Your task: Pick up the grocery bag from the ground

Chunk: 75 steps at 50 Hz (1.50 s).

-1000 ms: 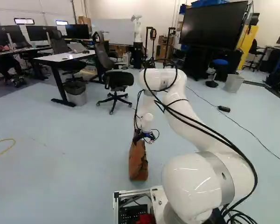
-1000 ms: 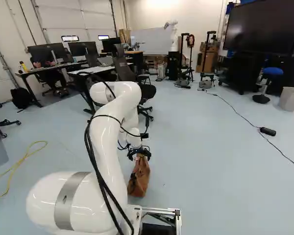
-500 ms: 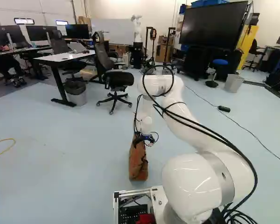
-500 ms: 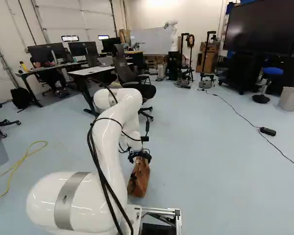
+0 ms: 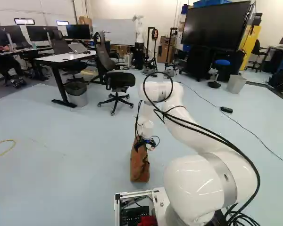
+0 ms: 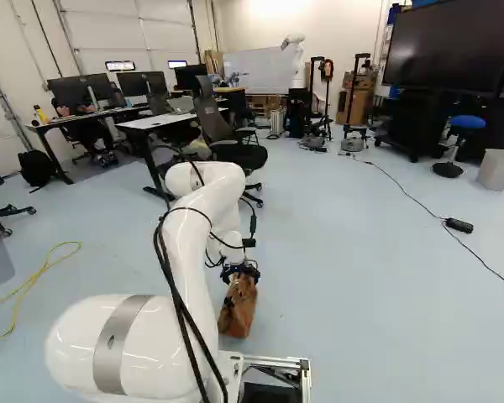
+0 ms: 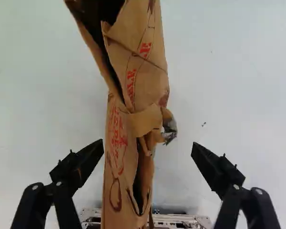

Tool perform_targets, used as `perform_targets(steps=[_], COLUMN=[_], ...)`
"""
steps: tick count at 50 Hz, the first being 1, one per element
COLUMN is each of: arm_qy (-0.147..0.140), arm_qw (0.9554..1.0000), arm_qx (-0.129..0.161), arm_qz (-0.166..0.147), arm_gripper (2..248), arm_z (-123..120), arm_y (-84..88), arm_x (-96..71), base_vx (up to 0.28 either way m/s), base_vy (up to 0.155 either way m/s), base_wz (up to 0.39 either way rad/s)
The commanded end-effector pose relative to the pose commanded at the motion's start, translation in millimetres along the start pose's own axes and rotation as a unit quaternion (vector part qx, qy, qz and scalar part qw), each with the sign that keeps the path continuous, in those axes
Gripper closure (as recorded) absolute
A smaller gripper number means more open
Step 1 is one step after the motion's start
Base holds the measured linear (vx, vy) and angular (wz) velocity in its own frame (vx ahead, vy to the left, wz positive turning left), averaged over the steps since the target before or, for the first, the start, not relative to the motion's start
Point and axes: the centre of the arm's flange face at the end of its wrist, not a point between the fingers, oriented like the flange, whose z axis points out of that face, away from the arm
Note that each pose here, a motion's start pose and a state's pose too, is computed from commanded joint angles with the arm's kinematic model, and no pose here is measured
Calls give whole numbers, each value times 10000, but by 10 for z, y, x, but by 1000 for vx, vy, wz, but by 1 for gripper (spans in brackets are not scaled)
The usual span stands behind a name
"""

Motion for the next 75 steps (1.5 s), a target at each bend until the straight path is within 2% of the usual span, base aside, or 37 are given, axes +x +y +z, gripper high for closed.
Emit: perform_targets(steps=[24, 34, 35, 40, 41, 45, 46, 50, 51, 56, 57, 61, 62, 75], arm_qy=[-27, -29, -29, -29, -29, -29, -29, -29, -29, -29, -29, -29, -29, -28], arm_qw=[10000, 10000, 10000, 10000, 10000, 10000, 10000, 10000, 10000, 10000, 10000, 10000, 10000, 10000], arm_qx=[0, 0, 0, 0, 0, 0, 0, 0, 0, 0, 0, 0, 0, 0], arm_qz=[0, 0, 0, 0, 0, 0, 0, 0, 0, 0, 0, 0, 0, 0], arm_gripper=[3, 3, 33, 33, 73, 73, 112, 112, 151, 151, 190, 190, 226, 231], arm_z=[359, 402, 403, 406, 406, 406, 406, 406, 406, 406, 406, 406, 406, 371], arm_y=[0, 0, 0, 0, 0, 0, 0, 0, 0, 0, 0, 0, 0, 0], arm_x=[-35, -40, -40, -40, -40, -40, -40, -40, -40, -40, -40, -40, -40, -36], base_vx=[0, 0, 0, 0, 0, 0, 0, 0, 0, 0, 0, 0, 0, 0], base_vy=[0, 0, 0, 0, 0, 0, 0, 0, 0, 0, 0, 0, 0, 0], base_wz=[0, 0, 0, 0, 0, 0, 0, 0, 0, 0, 0, 0, 0, 0])
